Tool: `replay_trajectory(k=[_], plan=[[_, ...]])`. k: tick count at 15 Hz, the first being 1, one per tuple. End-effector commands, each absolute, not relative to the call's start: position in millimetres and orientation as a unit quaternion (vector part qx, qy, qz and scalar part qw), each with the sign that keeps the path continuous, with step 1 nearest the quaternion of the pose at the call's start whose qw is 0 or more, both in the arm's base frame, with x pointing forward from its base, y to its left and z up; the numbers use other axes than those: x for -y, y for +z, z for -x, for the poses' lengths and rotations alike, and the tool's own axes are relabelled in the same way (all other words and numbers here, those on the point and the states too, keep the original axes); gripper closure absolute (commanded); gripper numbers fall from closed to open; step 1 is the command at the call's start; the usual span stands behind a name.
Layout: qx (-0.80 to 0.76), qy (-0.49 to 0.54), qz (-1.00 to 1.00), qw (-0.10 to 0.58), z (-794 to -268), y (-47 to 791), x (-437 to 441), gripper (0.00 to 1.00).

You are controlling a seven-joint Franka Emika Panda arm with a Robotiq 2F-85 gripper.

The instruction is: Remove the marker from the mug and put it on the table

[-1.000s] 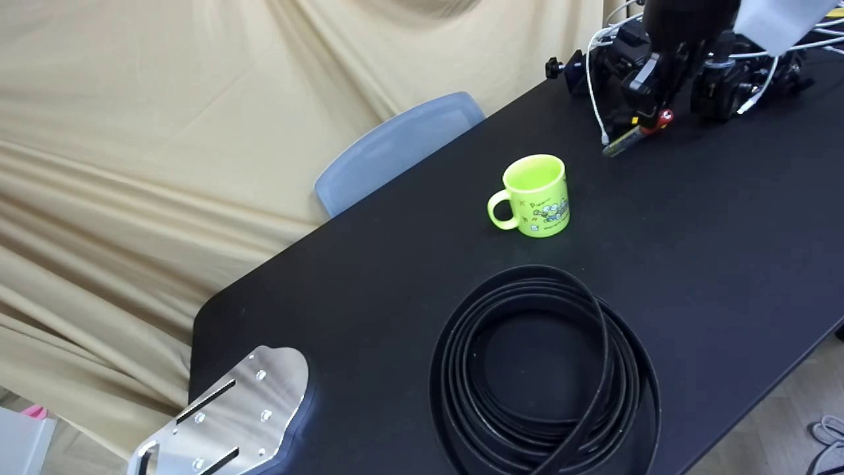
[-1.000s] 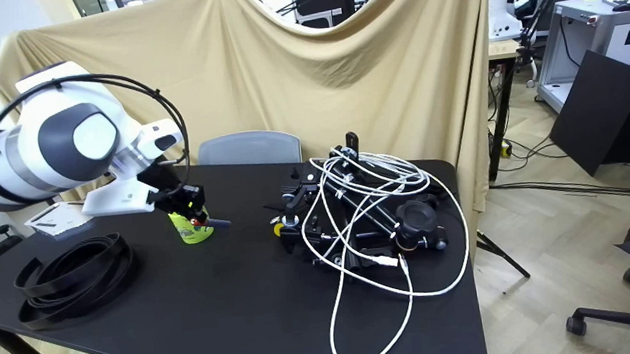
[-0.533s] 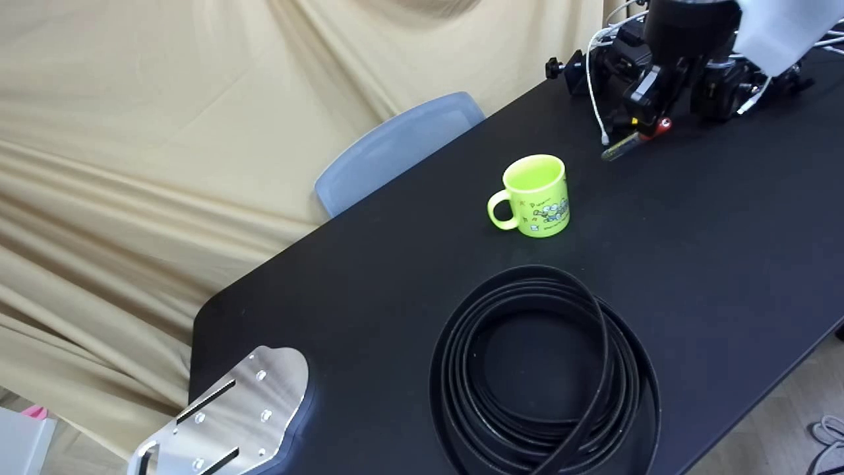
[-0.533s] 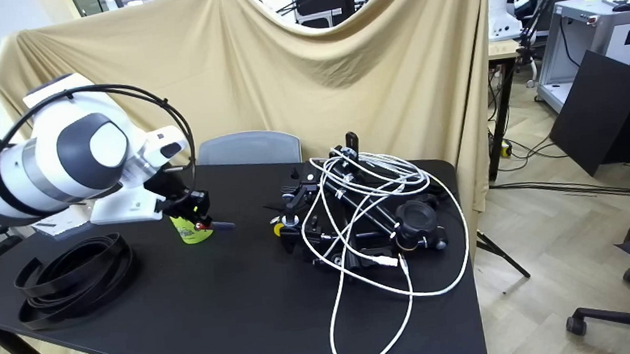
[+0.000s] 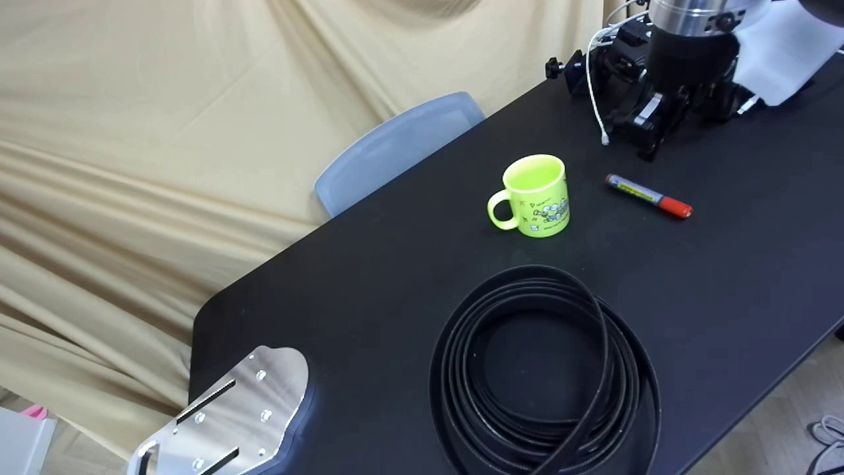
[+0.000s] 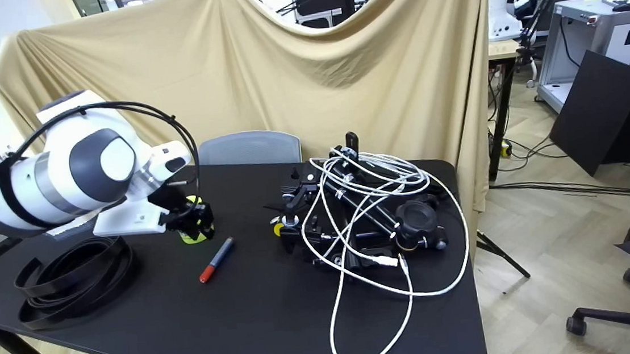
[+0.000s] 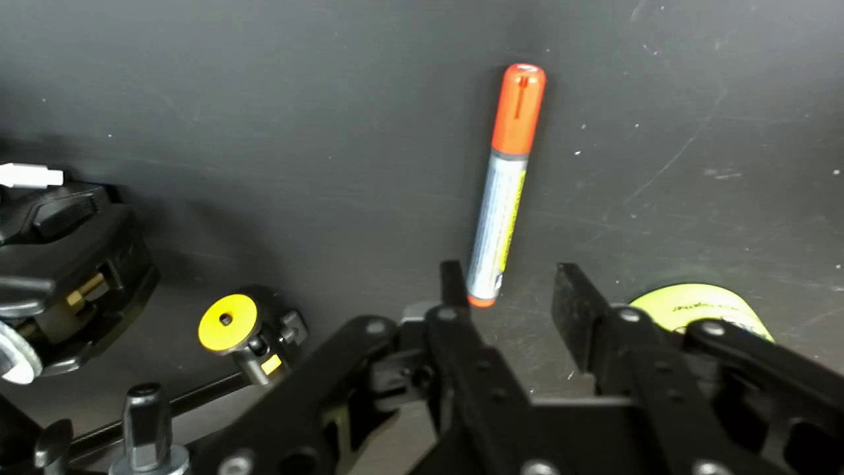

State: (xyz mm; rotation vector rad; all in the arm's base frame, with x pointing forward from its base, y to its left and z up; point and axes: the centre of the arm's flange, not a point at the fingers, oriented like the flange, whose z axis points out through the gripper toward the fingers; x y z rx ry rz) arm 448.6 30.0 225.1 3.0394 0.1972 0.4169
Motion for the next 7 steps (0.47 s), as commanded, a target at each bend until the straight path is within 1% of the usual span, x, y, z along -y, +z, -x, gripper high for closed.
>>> replay_trajectory(k=[1, 5, 7], plan=[[-0.046, 0.125, -0.991, 0.027, -453, 219, -33, 0.29], [-0.026, 0.091, -0.995, 0.016, -451, 225, -40, 0.02], [-0.017, 0.069, -0.997, 0.009, -449, 228, -47, 0.00]])
